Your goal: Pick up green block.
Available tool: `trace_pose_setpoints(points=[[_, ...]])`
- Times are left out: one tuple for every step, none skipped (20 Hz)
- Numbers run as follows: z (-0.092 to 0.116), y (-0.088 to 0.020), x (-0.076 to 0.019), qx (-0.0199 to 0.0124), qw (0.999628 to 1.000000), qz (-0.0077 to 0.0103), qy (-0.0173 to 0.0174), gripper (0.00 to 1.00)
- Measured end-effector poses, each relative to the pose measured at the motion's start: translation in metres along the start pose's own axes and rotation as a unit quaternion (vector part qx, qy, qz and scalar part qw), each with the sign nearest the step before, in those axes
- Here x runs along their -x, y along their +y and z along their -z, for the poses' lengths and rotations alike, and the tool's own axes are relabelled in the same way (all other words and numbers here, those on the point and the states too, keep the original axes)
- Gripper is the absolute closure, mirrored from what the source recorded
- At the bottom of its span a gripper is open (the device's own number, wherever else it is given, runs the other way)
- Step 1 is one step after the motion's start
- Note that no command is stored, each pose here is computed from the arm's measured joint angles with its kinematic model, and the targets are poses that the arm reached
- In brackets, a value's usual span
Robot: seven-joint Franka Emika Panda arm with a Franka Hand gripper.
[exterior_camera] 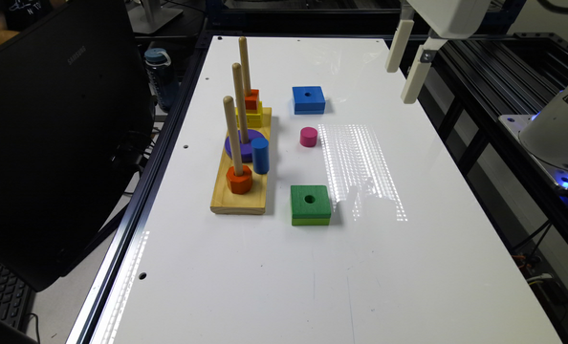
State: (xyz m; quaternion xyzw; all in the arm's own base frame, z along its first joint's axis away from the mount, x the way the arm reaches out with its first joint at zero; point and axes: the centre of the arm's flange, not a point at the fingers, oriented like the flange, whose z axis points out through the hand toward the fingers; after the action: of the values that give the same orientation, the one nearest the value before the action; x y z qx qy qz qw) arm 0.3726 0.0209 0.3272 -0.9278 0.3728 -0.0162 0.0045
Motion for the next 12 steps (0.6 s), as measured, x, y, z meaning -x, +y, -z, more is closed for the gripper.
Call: trace_pose_setpoints(points=[[0.001,-0.002,-0.0009,-0.0005,1.0,0.0001,0.0004,0.0],[0.001,-0.005,-0.0019,-0.0007,0.999999,0.0004,0.0005,0.0],[0.001,-0.007,-0.0028,-0.0007,1.0,0.0005,0.0004,0.0],[0.001,-0.011,-0.0042,-0.0004,1.0,0.0003,-0.0001,0.0],[0.0,-0.015,-0.0051,0.0001,1.0,0.0003,-0.0006,0.0],[0.0,-0.019,-0.0058,0.0001,0.999999,-0.0002,-0.0013,0.0],[0.0,-0.023,-0.0065,0.0002,0.999998,0.0002,-0.0017,0.0],[-0.001,-0.027,-0.0071,0.0003,0.999996,-0.0005,-0.0026,0.0],[-0.001,-0.03,-0.0076,0.0004,0.999995,-0.0003,-0.0032,0.0],[-0.001,-0.034,-0.008,0.0004,0.999993,-0.0009,-0.0037,0.0],[-0.001,-0.04,-0.0083,0.0001,0.999991,-0.0012,-0.0041,0.0],[-0.001,-0.042,-0.0086,0.0001,0.999991,-0.0009,-0.0041,0.0]])
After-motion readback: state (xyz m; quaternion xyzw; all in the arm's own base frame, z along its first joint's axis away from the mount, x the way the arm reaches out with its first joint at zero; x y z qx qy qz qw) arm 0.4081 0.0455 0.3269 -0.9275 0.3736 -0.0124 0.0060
